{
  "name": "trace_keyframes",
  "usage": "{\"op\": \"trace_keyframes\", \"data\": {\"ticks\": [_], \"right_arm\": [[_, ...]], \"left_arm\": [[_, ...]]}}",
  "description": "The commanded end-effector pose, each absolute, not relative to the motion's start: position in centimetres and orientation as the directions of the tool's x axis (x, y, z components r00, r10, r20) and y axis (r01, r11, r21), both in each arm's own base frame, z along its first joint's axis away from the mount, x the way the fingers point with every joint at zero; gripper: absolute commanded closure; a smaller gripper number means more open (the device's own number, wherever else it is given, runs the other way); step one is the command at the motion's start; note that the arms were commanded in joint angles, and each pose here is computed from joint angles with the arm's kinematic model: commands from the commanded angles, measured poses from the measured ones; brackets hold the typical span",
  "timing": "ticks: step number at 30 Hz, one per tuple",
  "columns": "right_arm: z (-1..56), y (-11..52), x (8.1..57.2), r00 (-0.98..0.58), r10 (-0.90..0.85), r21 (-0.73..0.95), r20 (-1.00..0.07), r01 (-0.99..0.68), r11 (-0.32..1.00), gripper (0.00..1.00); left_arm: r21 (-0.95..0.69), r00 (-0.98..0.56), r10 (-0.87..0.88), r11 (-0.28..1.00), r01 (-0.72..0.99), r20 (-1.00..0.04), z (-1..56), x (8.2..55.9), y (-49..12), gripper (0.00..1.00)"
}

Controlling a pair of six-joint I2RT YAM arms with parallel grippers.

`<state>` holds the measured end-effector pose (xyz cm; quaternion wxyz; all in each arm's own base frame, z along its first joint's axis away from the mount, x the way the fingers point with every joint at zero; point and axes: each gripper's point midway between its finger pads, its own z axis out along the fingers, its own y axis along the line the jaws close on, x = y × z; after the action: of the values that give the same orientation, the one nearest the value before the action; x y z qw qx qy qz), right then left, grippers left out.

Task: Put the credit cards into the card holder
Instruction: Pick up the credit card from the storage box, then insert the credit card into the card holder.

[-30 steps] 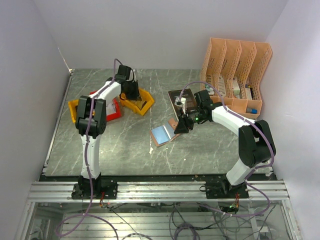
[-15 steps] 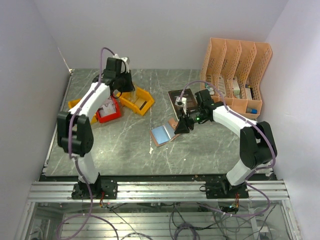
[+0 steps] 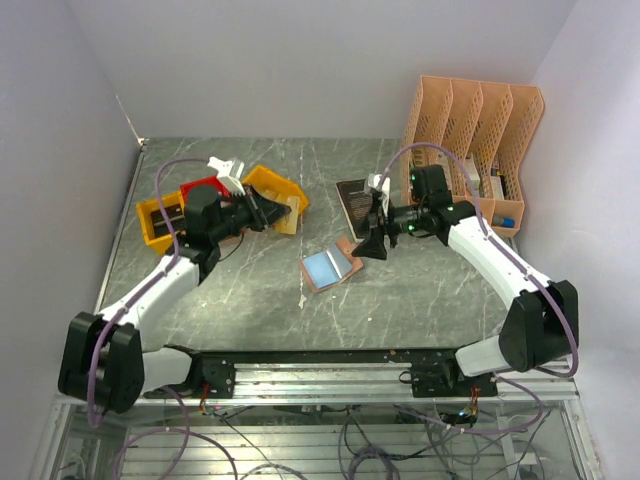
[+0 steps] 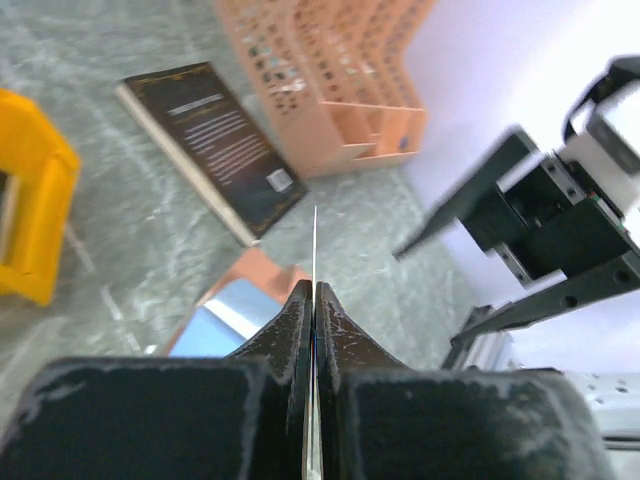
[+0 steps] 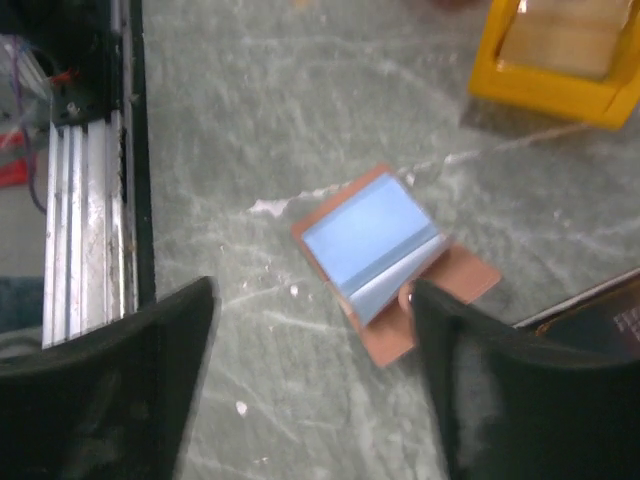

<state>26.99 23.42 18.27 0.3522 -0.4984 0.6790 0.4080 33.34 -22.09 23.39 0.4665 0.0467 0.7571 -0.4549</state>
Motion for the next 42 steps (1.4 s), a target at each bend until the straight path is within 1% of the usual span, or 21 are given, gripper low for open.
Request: {"op": "trace_keyframes", "data": {"ticks": [1, 2, 4, 6, 7, 9, 10, 12, 14, 17, 20, 24, 29, 35, 38, 42], "right_arm": [[24.4, 25.2, 28.9, -0.148, -0.270, 0.125, -0.951, -0.987, 0.098, 0.04], [25.1, 25.7, 29.0, -0.187, -0.241, 0.175, -0.952, -0.982, 0.073, 0.01], [26.5, 26.7, 28.3, -0.255, -0.193, 0.267, -0.948, -0.963, -0.038, 0.00], [27.6, 27.1, 27.3, -0.283, -0.174, 0.308, -0.943, -0.941, -0.141, 0.00], [27.8, 27.4, 27.3, -0.281, -0.167, 0.306, -0.945, -0.939, -0.155, 0.00], [28.0, 27.5, 27.9, -0.309, -0.162, 0.328, -0.937, -0.939, -0.104, 0.00], [28.7, 27.4, 27.8, -0.304, -0.142, 0.318, -0.942, -0.944, -0.089, 0.00], [29.2, 27.4, 27.3, -0.346, -0.106, 0.355, -0.932, -0.932, -0.075, 0.00], [29.3, 27.4, 26.7, -0.399, -0.084, 0.406, -0.913, -0.910, -0.089, 0.00], [29.0, 27.4, 26.8, -0.437, -0.090, 0.445, -0.895, -0.891, -0.092, 0.00], [28.8, 27.4, 26.7, -0.444, -0.091, 0.452, -0.891, -0.886, -0.104, 0.00], [28.2, 27.3, 26.6, -0.458, -0.078, 0.464, -0.885, -0.881, -0.089, 0.00], [28.0, 26.9, 25.8, -0.488, -0.068, 0.493, -0.870, -0.861, -0.126, 0.00], [28.3, 26.8, 26.2, -0.485, -0.064, 0.489, -0.872, -0.867, -0.095, 0.07], [28.5, 26.6, 26.4, -0.526, -0.046, 0.528, -0.849, -0.846, -0.071, 0.12], [29.2, 26.5, 26.2, -0.548, -0.036, 0.549, -0.836, -0.833, -0.070, 0.20]], "left_arm": [[-0.585, -0.400, -0.463, 0.381, 0.716, -0.791, 30.2, 29.8, -23.8, 0.93], [-0.570, -0.379, -0.475, 0.365, 0.736, -0.794, 30.6, 29.0, -23.9, 0.93], [-0.547, -0.341, -0.507, 0.340, 0.765, -0.791, 31.3, 27.7, -23.9, 0.93], [-0.533, -0.317, -0.541, 0.306, 0.789, -0.779, 31.7, 26.4, -23.9, 0.93], [-0.527, -0.308, -0.559, 0.285, 0.801, -0.770, 32.1, 25.8, -23.9, 0.93], [-0.520, -0.300, -0.591, 0.242, 0.819, -0.749, 32.5, 24.6, -23.9, 0.93], [-0.517, -0.300, -0.606, 0.219, 0.828, -0.737, 32.6, 24.1, -23.9, 0.93], [-0.509, -0.298, -0.622, 0.189, 0.840, -0.724, 32.7, 23.2, -24.1, 0.93], [-0.499, -0.294, -0.634, 0.170, 0.850, -0.716, 32.8, 22.6, -24.4, 0.93], [-0.502, -0.292, -0.642, 0.169, 0.848, -0.709, 32.7, 22.7, -24.9, 0.93], [-0.501, -0.294, -0.644, 0.162, 0.850, -0.707, 32.8, 22.8, -25.5, 0.93], [-0.500, -0.296, -0.650, 0.151, 0.853, -0.700, 33.0, 22.7, -26.2, 0.93], [-0.508, -0.316, -0.642, 0.132, 0.851, -0.698, 32.5, 22.6, -27.3, 0.93], [-0.513, -0.326, -0.638, 0.127, 0.849, -0.698, 32.1, 22.4, -28.3, 0.93], [-0.511, -0.326, -0.630, 0.133, 0.849, -0.705, 32.1, 22.2, -28.8, 0.93], [-0.502, -0.319, -0.620, 0.142, 0.853, -0.717, 32.0, 21.9, -29.4, 0.93]]}}
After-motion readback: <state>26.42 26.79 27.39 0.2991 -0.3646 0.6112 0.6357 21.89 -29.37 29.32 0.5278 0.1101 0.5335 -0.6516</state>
